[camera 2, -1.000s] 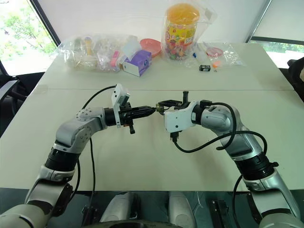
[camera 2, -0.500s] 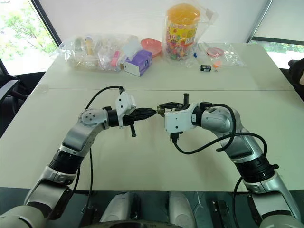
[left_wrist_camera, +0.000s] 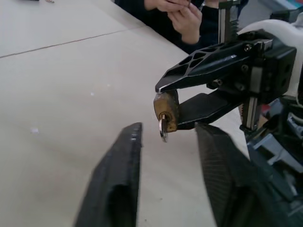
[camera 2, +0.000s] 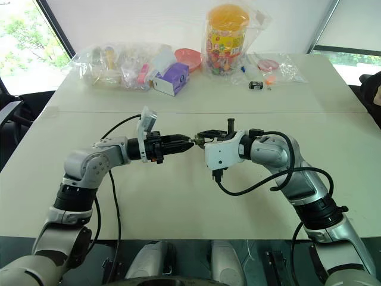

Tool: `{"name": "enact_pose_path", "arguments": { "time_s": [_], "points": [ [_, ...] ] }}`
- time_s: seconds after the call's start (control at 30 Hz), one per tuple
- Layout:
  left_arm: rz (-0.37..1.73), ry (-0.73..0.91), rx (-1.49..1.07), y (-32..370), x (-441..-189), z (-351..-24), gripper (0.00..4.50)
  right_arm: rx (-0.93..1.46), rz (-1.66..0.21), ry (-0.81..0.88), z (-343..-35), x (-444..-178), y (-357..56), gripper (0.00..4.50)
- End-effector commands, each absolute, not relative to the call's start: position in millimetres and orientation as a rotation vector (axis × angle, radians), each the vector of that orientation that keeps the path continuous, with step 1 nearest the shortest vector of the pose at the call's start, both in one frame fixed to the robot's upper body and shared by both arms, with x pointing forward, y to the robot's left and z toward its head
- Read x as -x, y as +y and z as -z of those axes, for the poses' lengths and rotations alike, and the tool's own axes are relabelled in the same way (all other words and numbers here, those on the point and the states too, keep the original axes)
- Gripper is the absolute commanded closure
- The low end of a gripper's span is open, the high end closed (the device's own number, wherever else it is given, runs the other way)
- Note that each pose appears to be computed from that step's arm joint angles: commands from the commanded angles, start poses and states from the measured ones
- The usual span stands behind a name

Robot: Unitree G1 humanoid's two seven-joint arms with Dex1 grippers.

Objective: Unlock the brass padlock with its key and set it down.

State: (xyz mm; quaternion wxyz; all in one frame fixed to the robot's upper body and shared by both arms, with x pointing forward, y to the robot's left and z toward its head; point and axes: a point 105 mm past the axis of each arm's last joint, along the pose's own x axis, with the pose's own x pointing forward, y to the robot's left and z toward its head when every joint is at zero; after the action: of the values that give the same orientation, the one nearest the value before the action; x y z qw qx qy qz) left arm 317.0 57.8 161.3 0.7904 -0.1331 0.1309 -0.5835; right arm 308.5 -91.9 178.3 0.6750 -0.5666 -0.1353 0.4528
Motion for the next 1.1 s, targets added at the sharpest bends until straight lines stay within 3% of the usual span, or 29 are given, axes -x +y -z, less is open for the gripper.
{"name": "enact_pose_path", "arguments": {
  "time_s": [0.03,0.4,0.67,0.77,0.93,1.1],
  "points": [
    [1.292,0.257,0.345,58.0,-312.5,-178.5,1.26,1.309,-1.008,-0.371,-193.4,-306.5,-88.1,3.8],
    [1.164,0.234,0.334,38.4,-329.4,-161.9,1.26,1.318,-1.009,-0.387,-196.4,-307.0,-85.3,3.8],
    [1.181,0.232,0.332,35.1,-329.5,-160.9,1.26,1.322,-1.004,-0.388,-197.2,-306.5,-86.0,3.8],
    [1.185,0.232,0.33,34.9,-329.7,-161.2,2.07,1.323,-1.002,-0.388,-197.6,-307.1,-86.2,3.8],
    [1.215,0.24,0.335,34.3,-326.2,-161.1,4.48,1.324,-1.001,-0.388,-197.6,-307.9,-86.5,3.8],
    [1.228,0.252,0.339,33.2,-324.5,-160.2,4.48,1.324,-1.002,-0.391,-198.4,-307.6,-85.8,3.8]
  ]
}}
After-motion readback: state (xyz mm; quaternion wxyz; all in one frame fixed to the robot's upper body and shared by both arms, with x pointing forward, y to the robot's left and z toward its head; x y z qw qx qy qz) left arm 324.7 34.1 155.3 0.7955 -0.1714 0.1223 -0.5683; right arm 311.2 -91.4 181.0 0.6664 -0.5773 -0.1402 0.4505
